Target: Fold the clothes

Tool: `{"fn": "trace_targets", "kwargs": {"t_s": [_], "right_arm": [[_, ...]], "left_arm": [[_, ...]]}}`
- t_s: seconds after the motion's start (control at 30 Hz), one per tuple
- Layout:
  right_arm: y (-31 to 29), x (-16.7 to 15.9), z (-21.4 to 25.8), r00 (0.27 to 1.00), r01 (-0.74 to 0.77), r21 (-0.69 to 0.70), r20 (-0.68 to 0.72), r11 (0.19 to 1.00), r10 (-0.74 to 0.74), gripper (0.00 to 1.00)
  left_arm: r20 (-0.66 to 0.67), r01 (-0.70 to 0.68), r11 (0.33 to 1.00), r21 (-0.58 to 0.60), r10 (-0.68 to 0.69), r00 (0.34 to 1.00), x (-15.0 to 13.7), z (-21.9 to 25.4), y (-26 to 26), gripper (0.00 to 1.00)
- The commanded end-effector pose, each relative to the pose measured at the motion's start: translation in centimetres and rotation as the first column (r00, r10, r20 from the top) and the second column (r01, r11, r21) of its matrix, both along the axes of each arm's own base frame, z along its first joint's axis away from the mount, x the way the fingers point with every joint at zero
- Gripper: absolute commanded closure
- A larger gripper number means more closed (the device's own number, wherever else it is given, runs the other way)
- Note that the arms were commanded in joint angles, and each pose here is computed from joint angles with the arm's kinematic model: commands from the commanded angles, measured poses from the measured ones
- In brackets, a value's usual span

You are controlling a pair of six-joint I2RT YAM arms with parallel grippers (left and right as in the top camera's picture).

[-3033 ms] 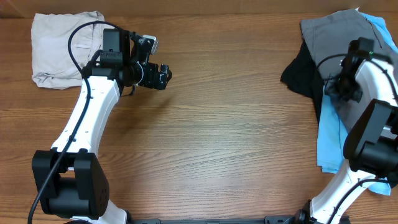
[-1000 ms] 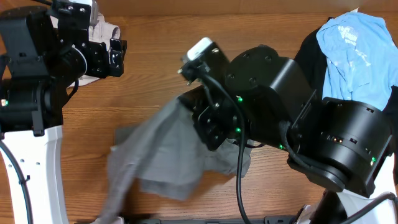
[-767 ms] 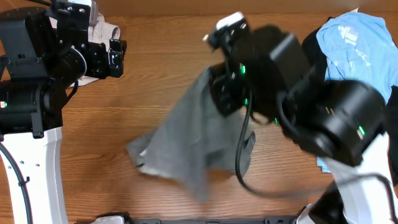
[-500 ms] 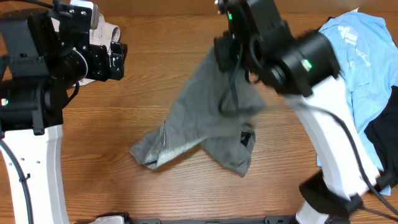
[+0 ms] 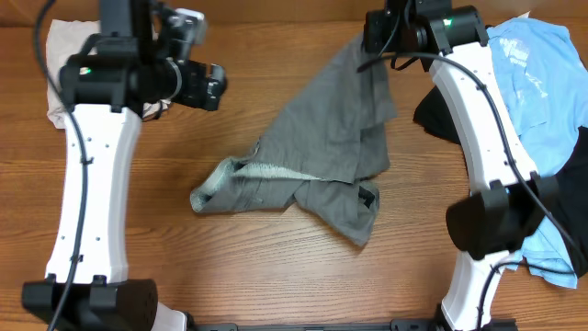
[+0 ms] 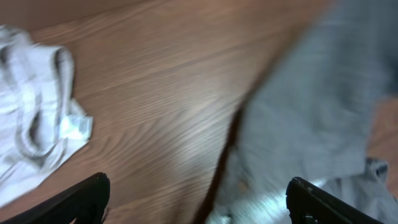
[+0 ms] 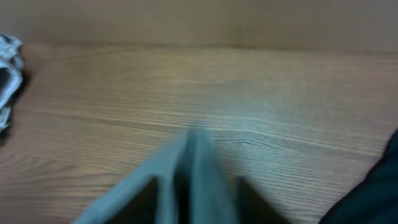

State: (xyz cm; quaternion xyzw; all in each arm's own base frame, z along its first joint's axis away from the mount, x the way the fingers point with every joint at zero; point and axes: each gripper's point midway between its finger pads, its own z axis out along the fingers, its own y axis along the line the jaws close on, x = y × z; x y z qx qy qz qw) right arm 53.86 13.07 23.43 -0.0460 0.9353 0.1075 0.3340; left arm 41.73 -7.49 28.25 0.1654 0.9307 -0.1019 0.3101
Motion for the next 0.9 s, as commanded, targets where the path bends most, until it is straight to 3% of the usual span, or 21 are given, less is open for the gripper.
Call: {"fn": "trace_targets", "kwargs": {"t_s": [0.0, 0.1, 0.4, 0.63, 0.87], "right_arm": [[-1.2, 0.8, -3.1, 0.998, -0.013, 0.018, -0.057, 1.000, 0.014, 0.15], [-3.2, 0.8, -2.5, 0.997, 0.049, 0.037, -0.067, 0.998, -0.047, 0.06], [-13.6, -2.3, 0.6, 0.948, 0.295, 0.064, -0.144, 0.953, -0.284, 0.05], [-20.2, -5.0, -0.9, 0.878, 0.431, 0.057, -0.257, 0.900, -0.404, 0.05], [-22.2, -6.6, -1.6, 0.841, 0.478, 0.043, -0.311, 0.878, -0.443, 0.05]], "left_arm": [[0.019, 0.190, 0.980, 0.062, -0.192, 0.981, 0.1, -0.9, -4.0, 0.04], [0.007, 0.274, 0.959, 0.078, -0.275, 0.961, -0.1, -2.0, -6.8, 0.03], [-0.015, 0.433, 0.893, 0.119, -0.435, 0.900, 1.1, -7.1, -15.3, 0.00], [-0.073, 0.472, 0.855, 0.215, -0.468, 0.881, 2.2, -13.4, -19.3, 0.00], [-0.109, 0.395, 0.910, 0.124, -0.384, 0.917, 1.7, -17.6, -24.3, 0.00]]}}
